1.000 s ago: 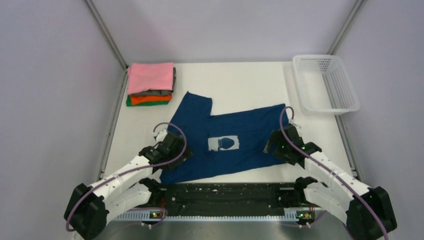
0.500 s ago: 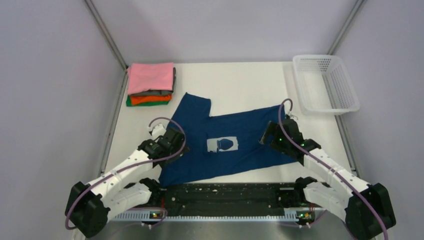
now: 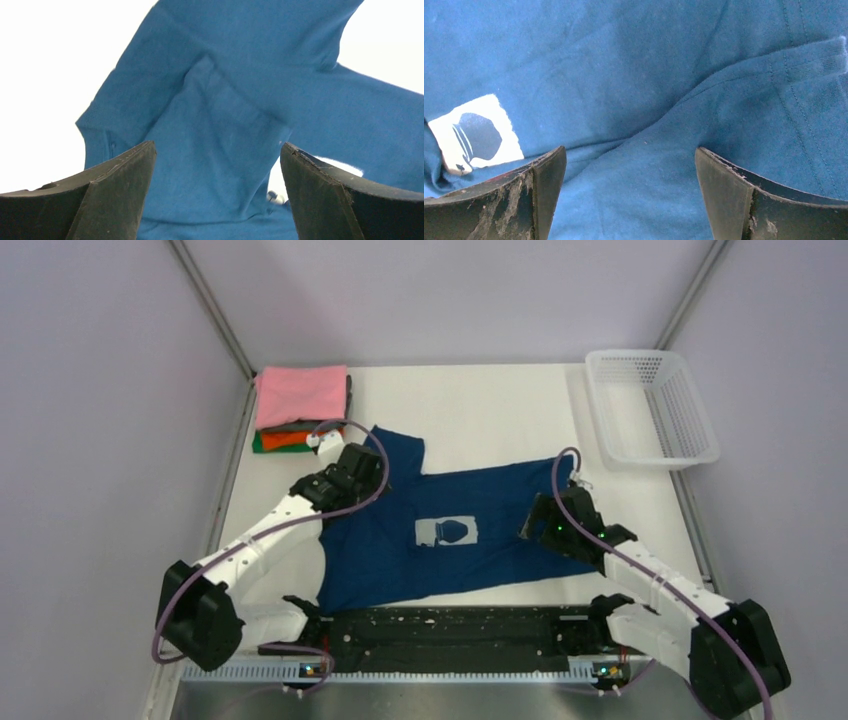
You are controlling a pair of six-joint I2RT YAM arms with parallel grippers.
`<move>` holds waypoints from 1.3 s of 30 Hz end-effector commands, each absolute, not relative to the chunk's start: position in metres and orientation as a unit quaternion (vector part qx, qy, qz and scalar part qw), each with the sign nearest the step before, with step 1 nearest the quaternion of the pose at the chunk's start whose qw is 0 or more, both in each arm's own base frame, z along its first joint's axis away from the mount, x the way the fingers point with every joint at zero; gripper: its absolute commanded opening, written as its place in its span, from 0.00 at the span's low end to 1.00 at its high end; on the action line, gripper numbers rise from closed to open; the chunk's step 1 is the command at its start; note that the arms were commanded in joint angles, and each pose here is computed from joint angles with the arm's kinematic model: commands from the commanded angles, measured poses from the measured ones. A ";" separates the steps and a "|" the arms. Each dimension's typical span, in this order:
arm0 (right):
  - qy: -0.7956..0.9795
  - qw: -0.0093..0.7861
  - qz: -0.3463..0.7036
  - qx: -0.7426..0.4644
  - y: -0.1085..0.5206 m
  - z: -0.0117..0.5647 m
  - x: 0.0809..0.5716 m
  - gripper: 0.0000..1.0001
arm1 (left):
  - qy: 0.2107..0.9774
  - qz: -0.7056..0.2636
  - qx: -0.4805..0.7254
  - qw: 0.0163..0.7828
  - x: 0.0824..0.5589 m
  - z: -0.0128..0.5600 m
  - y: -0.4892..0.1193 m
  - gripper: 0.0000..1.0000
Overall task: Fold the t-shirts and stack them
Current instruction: Fold the flattened tshirt in 1/3 of the way, then grab the side of the flattened tshirt furthest away from the robot with both arms
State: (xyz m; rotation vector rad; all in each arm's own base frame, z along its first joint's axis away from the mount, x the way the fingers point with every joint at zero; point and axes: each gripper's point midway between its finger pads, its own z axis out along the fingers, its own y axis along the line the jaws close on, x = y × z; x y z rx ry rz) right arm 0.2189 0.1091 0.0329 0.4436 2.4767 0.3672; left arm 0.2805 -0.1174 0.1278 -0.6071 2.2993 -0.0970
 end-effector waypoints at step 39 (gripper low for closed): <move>0.856 0.483 0.125 0.135 0.084 0.137 0.250 0.99 | 0.962 0.005 -0.016 0.271 0.539 0.023 -0.154 0.52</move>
